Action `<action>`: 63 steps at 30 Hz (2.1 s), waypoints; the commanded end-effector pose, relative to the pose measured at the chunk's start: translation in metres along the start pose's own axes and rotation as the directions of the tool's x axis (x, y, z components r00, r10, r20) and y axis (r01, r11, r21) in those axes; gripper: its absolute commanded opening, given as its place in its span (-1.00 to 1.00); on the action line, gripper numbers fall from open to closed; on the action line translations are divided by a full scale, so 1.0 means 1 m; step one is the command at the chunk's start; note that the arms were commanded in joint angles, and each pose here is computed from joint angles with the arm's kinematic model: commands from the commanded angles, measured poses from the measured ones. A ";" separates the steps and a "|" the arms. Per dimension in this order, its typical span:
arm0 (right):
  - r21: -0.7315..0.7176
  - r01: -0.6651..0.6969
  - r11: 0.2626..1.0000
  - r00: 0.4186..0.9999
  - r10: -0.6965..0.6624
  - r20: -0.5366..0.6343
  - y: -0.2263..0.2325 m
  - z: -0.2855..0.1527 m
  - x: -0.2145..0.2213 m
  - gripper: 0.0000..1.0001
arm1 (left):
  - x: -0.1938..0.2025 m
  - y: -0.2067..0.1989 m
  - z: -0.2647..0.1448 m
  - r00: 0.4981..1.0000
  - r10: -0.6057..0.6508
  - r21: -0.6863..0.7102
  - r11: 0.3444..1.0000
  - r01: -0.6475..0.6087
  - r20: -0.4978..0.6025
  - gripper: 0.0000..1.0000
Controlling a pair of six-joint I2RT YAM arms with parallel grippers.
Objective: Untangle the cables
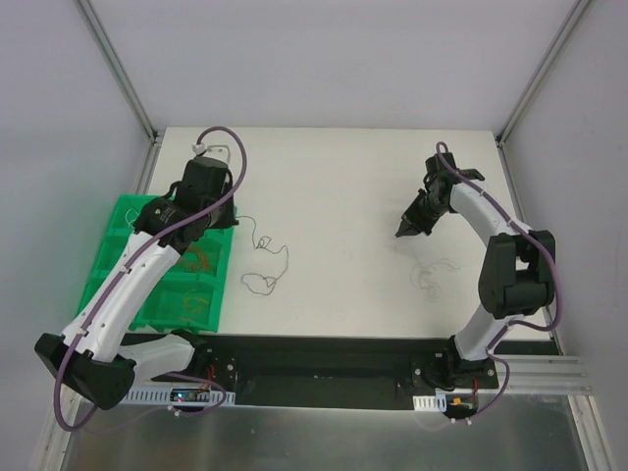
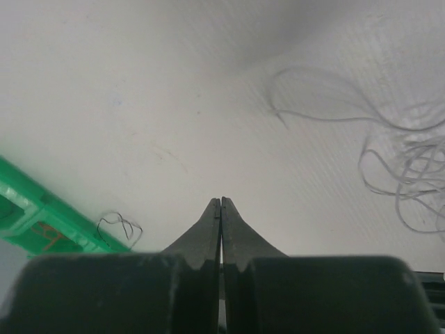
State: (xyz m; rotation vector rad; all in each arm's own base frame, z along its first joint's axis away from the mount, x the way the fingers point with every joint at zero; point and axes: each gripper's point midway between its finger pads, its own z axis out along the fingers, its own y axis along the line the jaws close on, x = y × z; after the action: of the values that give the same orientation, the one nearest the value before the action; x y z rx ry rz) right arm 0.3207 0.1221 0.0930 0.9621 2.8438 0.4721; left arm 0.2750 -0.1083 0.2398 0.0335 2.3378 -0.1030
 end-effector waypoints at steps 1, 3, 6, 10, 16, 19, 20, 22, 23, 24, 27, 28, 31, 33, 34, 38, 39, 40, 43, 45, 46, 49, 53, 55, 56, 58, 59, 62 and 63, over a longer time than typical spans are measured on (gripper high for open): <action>-0.218 0.294 0.931 0.955 -0.293 0.035 0.050 -0.034 0.015 -0.99 | -0.020 -0.004 -0.020 0.998 -0.028 0.073 0.997 0.024 0.050 -1.00; -0.367 0.473 0.801 0.870 -0.489 0.054 0.087 -0.040 0.048 -0.77 | -0.021 -0.020 -0.021 0.999 -0.043 0.149 0.988 0.040 0.023 -1.00; -0.466 0.662 0.587 0.712 -0.688 0.145 0.127 -0.049 0.097 -0.04 | -0.025 -0.032 -0.024 0.997 -0.078 0.198 0.977 0.074 0.012 -1.00; -0.635 0.655 0.408 0.642 -0.744 0.184 0.168 -0.054 0.148 0.26 | -0.034 -0.041 -0.031 0.994 -0.104 0.246 0.964 0.097 0.017 -1.00; -0.762 0.470 0.446 0.731 -0.680 0.052 0.206 -0.043 0.168 0.38 | -0.040 -0.051 -0.043 0.992 -0.124 0.307 0.945 0.111 0.021 -1.00; -0.752 0.277 0.599 0.821 -0.554 -0.139 0.213 -0.025 0.164 0.41 | -0.038 -0.056 -0.044 0.991 -0.137 0.329 0.936 0.127 0.007 -1.00; -0.745 0.203 0.636 0.829 -0.517 -0.216 0.216 -0.022 0.169 0.41 | -0.038 -0.057 -0.045 0.990 -0.143 0.338 0.932 0.134 0.004 -1.00; -0.663 0.047 0.747 0.838 -0.391 -0.380 0.213 -0.012 0.175 0.42 | -0.039 -0.060 -0.047 0.989 -0.150 0.355 0.925 0.138 0.006 -1.00; -0.631 -0.023 0.775 0.831 -0.336 -0.443 0.213 -0.008 0.179 0.42 | -0.040 -0.062 -0.047 0.989 -0.150 0.361 0.922 0.137 0.006 -1.00; -0.614 -0.064 0.787 0.823 -0.306 -0.479 0.214 -0.005 0.183 0.41 | -0.041 -0.063 -0.048 0.989 -0.150 0.367 0.920 0.136 0.009 -1.00; -0.516 -0.160 0.842 0.799 -0.197 -0.569 0.211 0.003 0.191 0.41 | -0.043 -0.065 -0.048 0.989 -0.150 0.377 0.916 0.135 0.010 -1.00; -0.483 -0.180 0.857 0.792 -0.165 -0.588 0.208 0.005 0.196 0.40 | -0.044 -0.067 -0.047 0.989 -0.149 0.382 0.914 0.135 0.008 -1.00; -0.411 -0.222 0.884 0.775 -0.096 -0.624 0.204 0.016 0.208 0.39 | -0.048 -0.070 -0.049 0.988 -0.152 0.397 0.908 0.133 0.015 -1.00; -0.398 -0.224 0.890 0.767 -0.091 -0.635 0.209 0.021 0.215 0.36 | -0.050 -0.071 -0.050 0.988 -0.152 0.402 0.906 0.131 0.021 -1.00; -0.393 -0.223 0.892 0.758 -0.095 -0.645 0.212 0.023 0.218 0.33 | -0.051 -0.071 -0.050 0.989 -0.149 0.405 0.906 0.127 0.024 -1.00; -0.381 -0.227 0.896 0.759 -0.083 -0.646 0.222 0.028 0.226 0.00 | -0.056 -0.070 -0.055 0.988 -0.149 0.407 0.906 0.118 0.045 -1.00; -0.373 -0.231 0.898 0.757 -0.075 -0.649 0.222 0.029 0.228 -0.08 | -0.059 -0.069 -0.057 0.987 -0.150 0.406 0.907 0.114 0.059 -1.00; -0.363 -0.233 0.902 0.752 -0.069 -0.656 0.220 0.032 0.230 -0.24 | -0.061 -0.069 -0.059 0.986 -0.151 0.406 0.907 0.110 0.070 -1.00; -0.358 -0.235 0.904 0.760 -0.058 -0.647 0.215 0.037 0.226 -0.79 | -0.070 -0.061 -0.067 0.979 -0.160 0.385 0.917 0.100 0.126 -1.00; -0.370 -0.240 0.898 0.787 -0.043 -0.615 0.211 0.037 0.213 -0.99 | -0.078 -0.050 -0.073 0.969 -0.176 0.342 0.933 0.107 0.176 -1.00; -0.378 -0.243 0.893 0.804 -0.033 -0.594 0.207 0.037 0.202 -0.99 | -0.082 -0.042 -0.076 0.960 -0.186 0.310 0.944 0.116 0.208 -1.00; -0.391 -0.213 0.896 0.870 -0.008 -0.492 0.185 0.032 0.164 -0.99 | -0.094 -0.013 -0.089 0.926 -0.218 0.202 0.966 0.160 0.309 -1.00; -0.334 -0.194 0.923 0.925 0.059 -0.375 0.141 0.027 0.120 -0.99 | -0.101 0.024 -0.107 0.872 -0.249 0.074 0.968 0.241 0.422 -1.00; -0.324 -0.217 0.921 0.935 0.100 -0.341 0.121 0.024 0.103 -0.99 | -0.102 0.035 -0.113 0.856 -0.248 0.035 0.965 0.261 0.454 -1.00; -0.319 -0.232 0.919 0.936 0.121 -0.331 0.113 0.022 0.097 -0.99 | -0.103 0.040 -0.116 0.848 -0.248 0.019 0.962 0.271 0.469 -1.00; -0.323 -0.254 0.912 0.938 0.151 -0.313 0.101 0.018 0.087 -0.99 | -0.103 0.047 -0.119 0.837 -0.249 -0.002 0.958 0.287 0.486 -1.00; -0.324 -0.260 0.910 0.939 0.161 -0.303 0.096 0.017 0.082 -0.99 | -0.103 0.049 -0.121 0.834 -0.249 -0.007 0.957 0.290 0.492 -1.00; -0.328 -0.274 0.904 0.942 0.184 -0.281 0.083 0.011 0.071 -0.99 | -0.103 0.053 -0.124 0.829 -0.245 -0.021 0.955 0.295 0.502 -1.00; -0.324 -0.278 0.904 0.943 0.193 -0.271 0.078 0.009 0.067 -0.99 | -0.104 0.053 -0.124 0.829 -0.245 -0.023 0.955 0.296 0.503 -1.00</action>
State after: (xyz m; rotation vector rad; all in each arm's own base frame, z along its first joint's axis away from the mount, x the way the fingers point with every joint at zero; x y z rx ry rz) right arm 0.3253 0.2459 0.1108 1.2172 2.6869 1.2470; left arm 0.2587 -0.0593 0.3816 -0.2891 1.8776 -0.1846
